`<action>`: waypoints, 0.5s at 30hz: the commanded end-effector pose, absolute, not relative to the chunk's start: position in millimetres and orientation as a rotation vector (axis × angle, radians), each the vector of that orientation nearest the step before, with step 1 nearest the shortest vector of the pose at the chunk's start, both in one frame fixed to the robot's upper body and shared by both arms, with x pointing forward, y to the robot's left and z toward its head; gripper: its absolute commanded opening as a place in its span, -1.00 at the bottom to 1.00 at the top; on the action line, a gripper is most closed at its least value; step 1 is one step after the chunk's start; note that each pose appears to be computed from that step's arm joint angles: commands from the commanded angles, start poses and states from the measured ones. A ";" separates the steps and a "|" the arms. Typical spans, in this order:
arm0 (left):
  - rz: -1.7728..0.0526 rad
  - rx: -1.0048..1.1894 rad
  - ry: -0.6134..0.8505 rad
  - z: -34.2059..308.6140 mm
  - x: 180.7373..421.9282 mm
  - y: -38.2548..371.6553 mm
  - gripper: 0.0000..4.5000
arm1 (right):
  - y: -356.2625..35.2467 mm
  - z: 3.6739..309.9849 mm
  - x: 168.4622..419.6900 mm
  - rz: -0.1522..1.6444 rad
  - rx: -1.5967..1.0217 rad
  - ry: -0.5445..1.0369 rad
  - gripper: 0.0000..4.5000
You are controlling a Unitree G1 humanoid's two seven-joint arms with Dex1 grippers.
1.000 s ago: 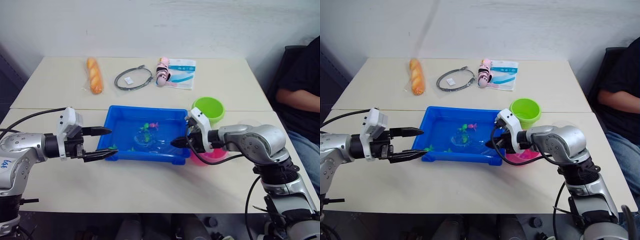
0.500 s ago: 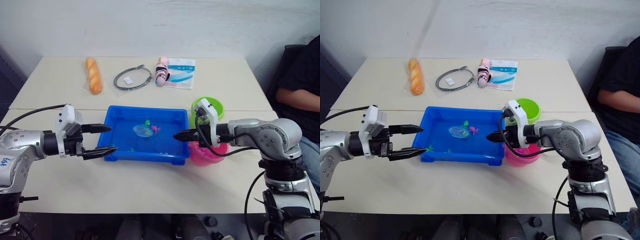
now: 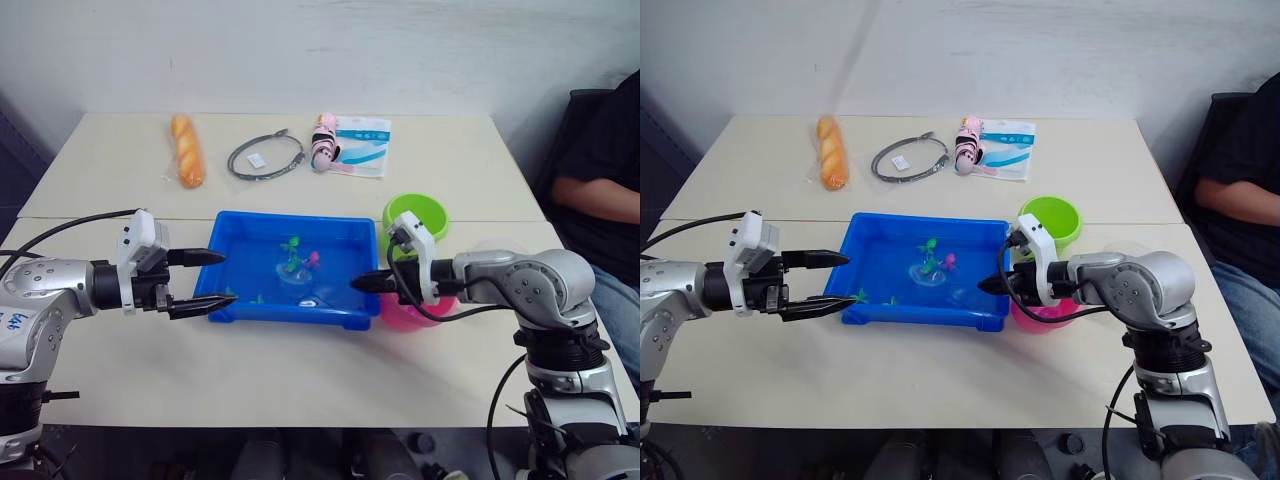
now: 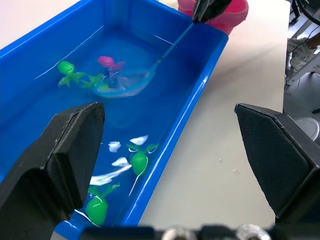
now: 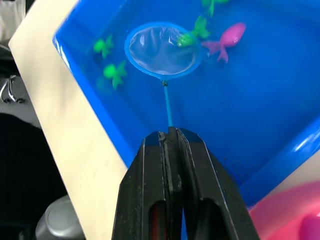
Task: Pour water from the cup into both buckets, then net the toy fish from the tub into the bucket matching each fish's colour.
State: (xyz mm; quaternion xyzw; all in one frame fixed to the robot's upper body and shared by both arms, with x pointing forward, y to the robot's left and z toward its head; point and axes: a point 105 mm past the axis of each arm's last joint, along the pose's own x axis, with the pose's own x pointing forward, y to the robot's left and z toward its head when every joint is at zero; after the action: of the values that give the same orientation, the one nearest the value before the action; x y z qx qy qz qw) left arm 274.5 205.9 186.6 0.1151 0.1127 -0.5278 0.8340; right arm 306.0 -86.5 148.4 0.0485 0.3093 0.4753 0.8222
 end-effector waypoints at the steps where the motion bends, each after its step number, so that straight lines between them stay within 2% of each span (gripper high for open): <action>1: -1.117 0.292 0.215 196.5 275.0 207.5 0.99 | -89.4 155.1 306.1 1.001 0.087 0.632 -1.00; 15: -1.104 0.303 0.215 194.1 273.8 209.4 0.99 | -110.8 158.4 328.1 0.847 0.118 0.644 -1.00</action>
State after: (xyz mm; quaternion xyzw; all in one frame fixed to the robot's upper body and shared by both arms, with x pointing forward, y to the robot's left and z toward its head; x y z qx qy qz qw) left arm 274.8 206.2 187.1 0.1224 0.1084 -0.5273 0.8338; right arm 321.0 -104.0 146.7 0.0560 0.3272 0.4206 0.8443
